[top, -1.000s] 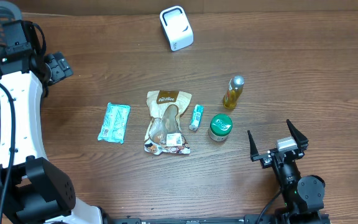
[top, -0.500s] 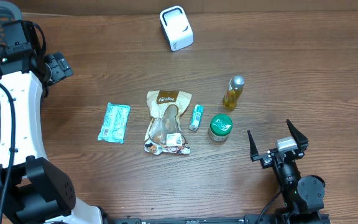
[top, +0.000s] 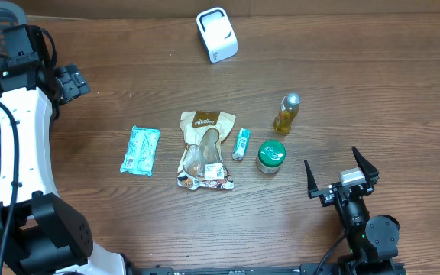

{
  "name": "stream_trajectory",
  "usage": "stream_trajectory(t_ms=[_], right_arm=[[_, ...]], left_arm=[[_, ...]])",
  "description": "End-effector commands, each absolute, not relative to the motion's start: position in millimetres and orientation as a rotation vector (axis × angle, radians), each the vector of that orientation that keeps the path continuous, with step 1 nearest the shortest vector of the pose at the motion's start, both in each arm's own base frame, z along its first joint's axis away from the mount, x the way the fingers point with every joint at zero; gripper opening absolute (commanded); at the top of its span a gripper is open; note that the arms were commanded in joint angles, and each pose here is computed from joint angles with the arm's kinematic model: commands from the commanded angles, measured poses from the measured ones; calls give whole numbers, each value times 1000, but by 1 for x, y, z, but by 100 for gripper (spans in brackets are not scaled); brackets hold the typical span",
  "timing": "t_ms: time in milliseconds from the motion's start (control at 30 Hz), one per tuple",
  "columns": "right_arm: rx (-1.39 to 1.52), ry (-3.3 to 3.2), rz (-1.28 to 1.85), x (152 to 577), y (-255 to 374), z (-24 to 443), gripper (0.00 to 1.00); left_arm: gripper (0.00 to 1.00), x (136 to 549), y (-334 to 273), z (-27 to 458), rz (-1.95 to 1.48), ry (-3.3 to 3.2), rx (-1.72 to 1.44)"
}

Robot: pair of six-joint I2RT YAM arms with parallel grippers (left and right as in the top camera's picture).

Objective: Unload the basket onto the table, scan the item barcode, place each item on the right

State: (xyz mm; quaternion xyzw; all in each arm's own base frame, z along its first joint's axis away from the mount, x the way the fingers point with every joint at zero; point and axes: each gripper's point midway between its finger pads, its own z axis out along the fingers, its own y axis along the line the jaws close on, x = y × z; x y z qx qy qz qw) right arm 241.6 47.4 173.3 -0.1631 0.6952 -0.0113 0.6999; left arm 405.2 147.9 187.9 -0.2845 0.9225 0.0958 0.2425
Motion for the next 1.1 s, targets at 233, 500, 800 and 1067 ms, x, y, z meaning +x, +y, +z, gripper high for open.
stream_trajectory(t_ms=[233, 500, 800, 1067], right_arm=[[-261, 1568, 93, 241, 49, 171, 100], [-222, 1575, 132, 241, 49, 171, 100], [-222, 1575, 132, 241, 49, 171, 100], [-222, 1574, 132, 241, 49, 171, 100]], left_arm=[[100, 406, 155, 199, 283, 2490, -774], [99, 406, 155, 199, 284, 2490, -774], [100, 406, 155, 199, 283, 2490, -774], [99, 406, 155, 199, 283, 2490, -774]])
